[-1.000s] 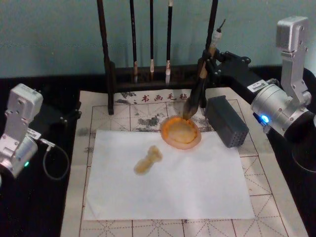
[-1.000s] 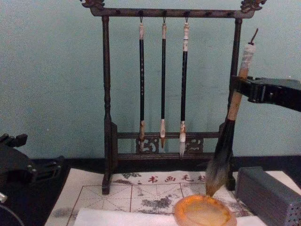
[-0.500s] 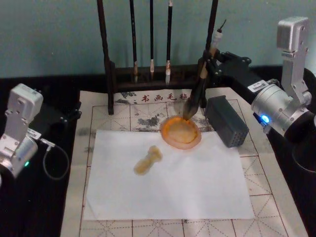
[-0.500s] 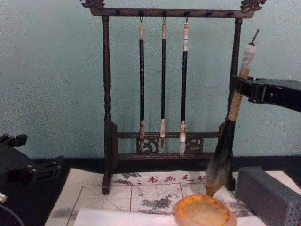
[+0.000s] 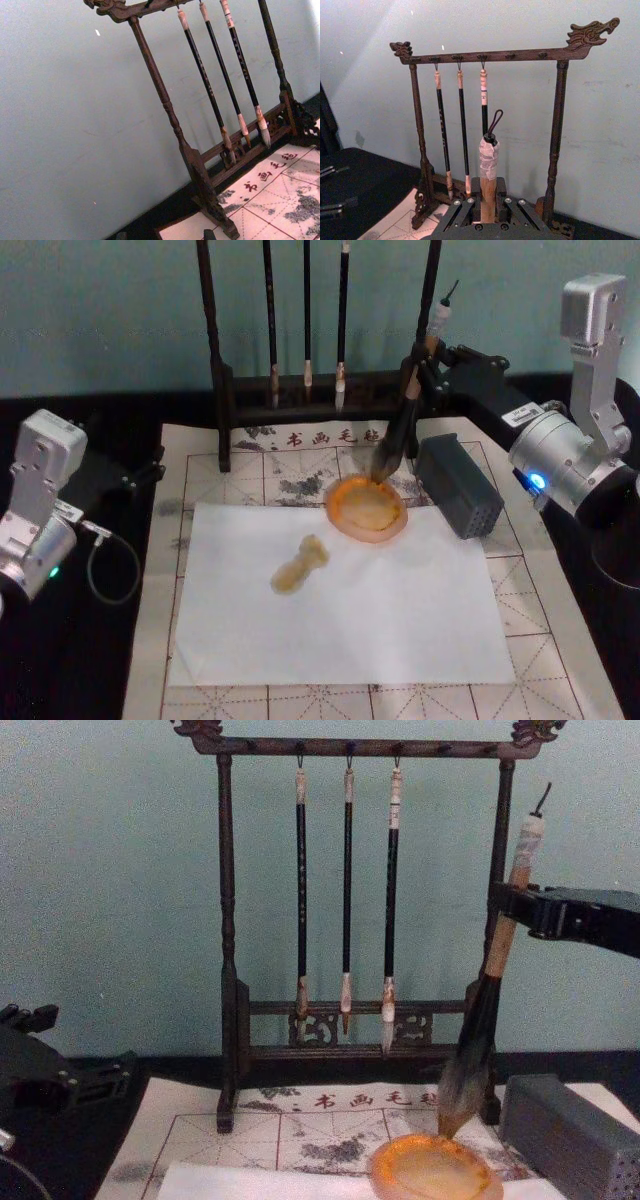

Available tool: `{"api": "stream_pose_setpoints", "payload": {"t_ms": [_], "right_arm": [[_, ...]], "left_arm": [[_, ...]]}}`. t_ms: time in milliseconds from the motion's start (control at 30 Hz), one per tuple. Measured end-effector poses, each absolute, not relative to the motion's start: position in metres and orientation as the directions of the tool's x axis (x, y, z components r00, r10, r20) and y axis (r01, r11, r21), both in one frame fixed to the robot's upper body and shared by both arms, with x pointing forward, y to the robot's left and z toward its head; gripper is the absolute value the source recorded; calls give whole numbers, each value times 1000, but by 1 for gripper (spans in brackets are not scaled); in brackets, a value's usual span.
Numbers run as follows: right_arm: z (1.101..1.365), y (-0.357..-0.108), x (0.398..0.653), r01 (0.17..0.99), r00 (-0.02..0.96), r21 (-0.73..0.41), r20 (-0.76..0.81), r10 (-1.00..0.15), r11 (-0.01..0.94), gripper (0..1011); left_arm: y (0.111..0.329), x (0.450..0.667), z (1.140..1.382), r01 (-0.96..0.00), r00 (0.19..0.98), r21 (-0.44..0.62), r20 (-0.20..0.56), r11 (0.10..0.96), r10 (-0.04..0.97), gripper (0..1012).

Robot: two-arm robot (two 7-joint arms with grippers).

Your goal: Pick up the brush from the inkstone, write on the paper, then place the brush back to its original position.

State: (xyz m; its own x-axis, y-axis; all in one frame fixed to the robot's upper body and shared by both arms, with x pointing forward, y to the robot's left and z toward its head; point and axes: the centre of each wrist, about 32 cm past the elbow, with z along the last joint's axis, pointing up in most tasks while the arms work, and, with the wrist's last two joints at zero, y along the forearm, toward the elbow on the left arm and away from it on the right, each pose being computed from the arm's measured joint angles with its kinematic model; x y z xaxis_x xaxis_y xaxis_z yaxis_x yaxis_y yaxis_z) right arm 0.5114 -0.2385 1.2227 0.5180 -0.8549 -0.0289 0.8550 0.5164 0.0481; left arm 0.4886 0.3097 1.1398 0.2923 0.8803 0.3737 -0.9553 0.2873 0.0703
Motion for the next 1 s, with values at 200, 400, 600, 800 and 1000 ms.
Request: {"api": "stream_pose_setpoints", "payload": {"t_ms": [200,400,600,800,1000], "right_arm": [[1223,-239,511,855,518,48,-30,-855,516,198],[1223,-239,511,855,518,48,-30,-855,516,198],[1223,-239,511,855,518,48,-30,-855,516,198],[1223,-239,511,855,518,48,-30,-855,516,198],[1223,-241,505,844,536,63,-37,-844,533,198]], "left_arm": [[310,489,1140,-955,292,70,374,287,880,1001],[310,489,1140,-955,292,70,374,287,880,1001],[310,489,1140,-955,292,70,374,287,880,1001],[310,489,1140,-955,292,70,374,287,880,1001],[310,489,1140,-955,292,70,374,287,880,1001]]}}
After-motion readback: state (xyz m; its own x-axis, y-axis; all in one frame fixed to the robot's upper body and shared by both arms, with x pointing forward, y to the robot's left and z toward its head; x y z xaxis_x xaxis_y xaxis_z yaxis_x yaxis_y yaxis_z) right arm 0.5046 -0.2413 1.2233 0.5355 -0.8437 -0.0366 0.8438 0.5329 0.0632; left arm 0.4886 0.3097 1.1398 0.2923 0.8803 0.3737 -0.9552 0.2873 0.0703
